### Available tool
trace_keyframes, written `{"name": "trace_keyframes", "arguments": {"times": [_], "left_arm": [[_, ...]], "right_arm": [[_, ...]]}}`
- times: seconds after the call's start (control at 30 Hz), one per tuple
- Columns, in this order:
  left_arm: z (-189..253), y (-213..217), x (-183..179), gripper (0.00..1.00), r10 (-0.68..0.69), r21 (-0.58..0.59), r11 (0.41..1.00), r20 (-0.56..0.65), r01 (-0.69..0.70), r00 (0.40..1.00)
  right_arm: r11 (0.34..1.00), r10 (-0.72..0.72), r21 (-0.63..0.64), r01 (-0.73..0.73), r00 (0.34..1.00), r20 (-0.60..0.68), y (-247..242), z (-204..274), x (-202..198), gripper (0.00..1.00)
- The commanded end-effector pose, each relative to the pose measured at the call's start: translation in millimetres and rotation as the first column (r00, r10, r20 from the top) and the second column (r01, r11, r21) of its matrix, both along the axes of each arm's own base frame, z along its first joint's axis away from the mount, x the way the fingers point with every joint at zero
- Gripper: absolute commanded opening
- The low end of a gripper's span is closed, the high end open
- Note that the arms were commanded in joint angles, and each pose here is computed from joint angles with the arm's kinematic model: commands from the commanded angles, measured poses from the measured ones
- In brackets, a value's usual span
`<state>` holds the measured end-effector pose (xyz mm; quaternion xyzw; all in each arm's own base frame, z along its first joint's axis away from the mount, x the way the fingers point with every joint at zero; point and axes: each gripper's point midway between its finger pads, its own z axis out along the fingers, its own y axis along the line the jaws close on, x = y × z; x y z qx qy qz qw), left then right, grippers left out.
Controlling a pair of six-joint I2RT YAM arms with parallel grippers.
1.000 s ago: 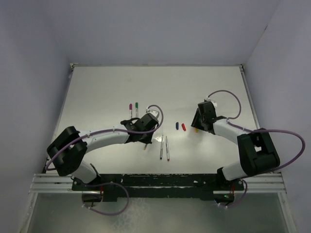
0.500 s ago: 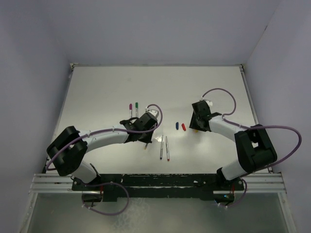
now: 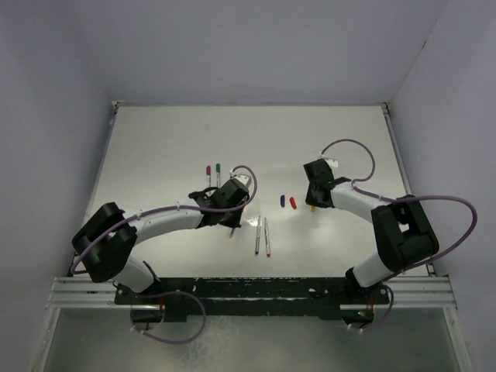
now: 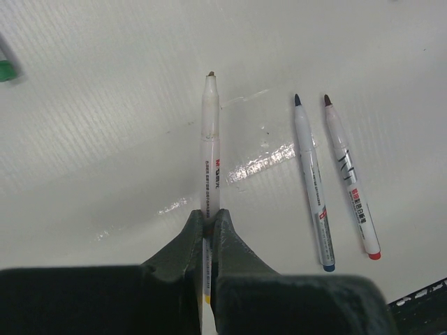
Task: Insert the pens into the pen caps
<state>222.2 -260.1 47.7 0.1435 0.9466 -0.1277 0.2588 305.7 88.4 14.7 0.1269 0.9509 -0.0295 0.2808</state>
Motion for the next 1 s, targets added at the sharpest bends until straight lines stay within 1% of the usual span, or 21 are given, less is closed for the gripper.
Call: {"name": "trace_keyframes", "arguments": {"times": [0.0, 0.03, 0.1, 0.13, 0.3, 0.33, 0.6, 0.77, 0.83, 0.9, 0.93, 0.97], "left_arm": [[15.4, -5.2, 7.9, 0.0, -0.014, -0.045, 0.999, 0.05, 0.017, 0.999], [15.9, -5.4, 8.5, 0.0, -0.015, -0.046, 0.999, 0.052, 0.017, 0.999], [15.3, -4.7, 8.2, 0.0, -0.014, -0.045, 0.999, 0.051, 0.017, 0.999], [14.7, -4.0, 8.2, 0.0, -0.013, -0.043, 0.999, 0.049, 0.015, 0.999], [15.1, -2.1, 7.3, 0.0, -0.01, -0.044, 0.999, 0.05, 0.012, 0.999], [14.8, -1.5, 7.2, 0.0, -0.01, -0.044, 0.999, 0.049, 0.012, 0.999], [15.2, -1.0, 8.0, 0.0, -0.014, -0.044, 0.999, 0.052, 0.016, 0.999], [15.7, -0.3, 7.8, 0.0, -0.013, -0.047, 0.999, 0.053, 0.015, 0.998], [15.8, 0.2, 7.2, 0.0, -0.012, -0.048, 0.999, 0.054, 0.015, 0.998], [15.8, 1.0, 6.9, 0.0, -0.009, -0.05, 0.999, 0.054, 0.012, 0.998], [16.0, 1.0, 6.8, 0.0, -0.009, -0.05, 0.999, 0.055, 0.012, 0.998], [16.1, 1.6, 7.3, 0.0, -0.008, -0.051, 0.999, 0.056, 0.011, 0.998]], "right_arm": [[0.999, 0.011, -0.032, -0.016, 0.989, -0.148, -6.3, -24.3, -37.7, 0.05], [0.999, 0.011, -0.032, -0.016, 0.989, -0.149, -5.9, -24.8, -37.9, 0.03], [0.999, 0.011, -0.029, -0.016, 0.988, -0.152, -4.5, -25.7, -38.7, 0.03], [0.999, 0.013, -0.028, -0.018, 0.988, -0.154, -3.5, -26.0, -39.1, 0.06], [0.999, 0.025, -0.02, -0.029, 0.986, -0.164, 2.7, -27.5, -44.9, 0.29], [0.999, 0.026, -0.021, -0.03, 0.986, -0.166, 3.6, -27.8, -46.4, 0.31], [0.998, 0.031, -0.041, -0.039, 0.984, -0.177, 8.5, -28.2, -52.7, 0.31], [0.998, 0.034, -0.048, -0.044, 0.982, -0.187, 8.8, -29.1, -53.2, 0.27], [0.997, 0.039, -0.052, -0.05, 0.98, -0.193, 9.6, -29.4, -54.0, 0.22], [0.997, 0.044, -0.056, -0.057, 0.979, -0.198, 10.5, -29.6, -54.5, 0.11], [0.997, 0.045, -0.058, -0.058, 0.979, -0.199, 10.7, -29.7, -54.3, 0.04], [0.997, 0.046, -0.059, -0.059, 0.979, -0.199, 11.1, -29.5, -53.9, 0.0]]}}
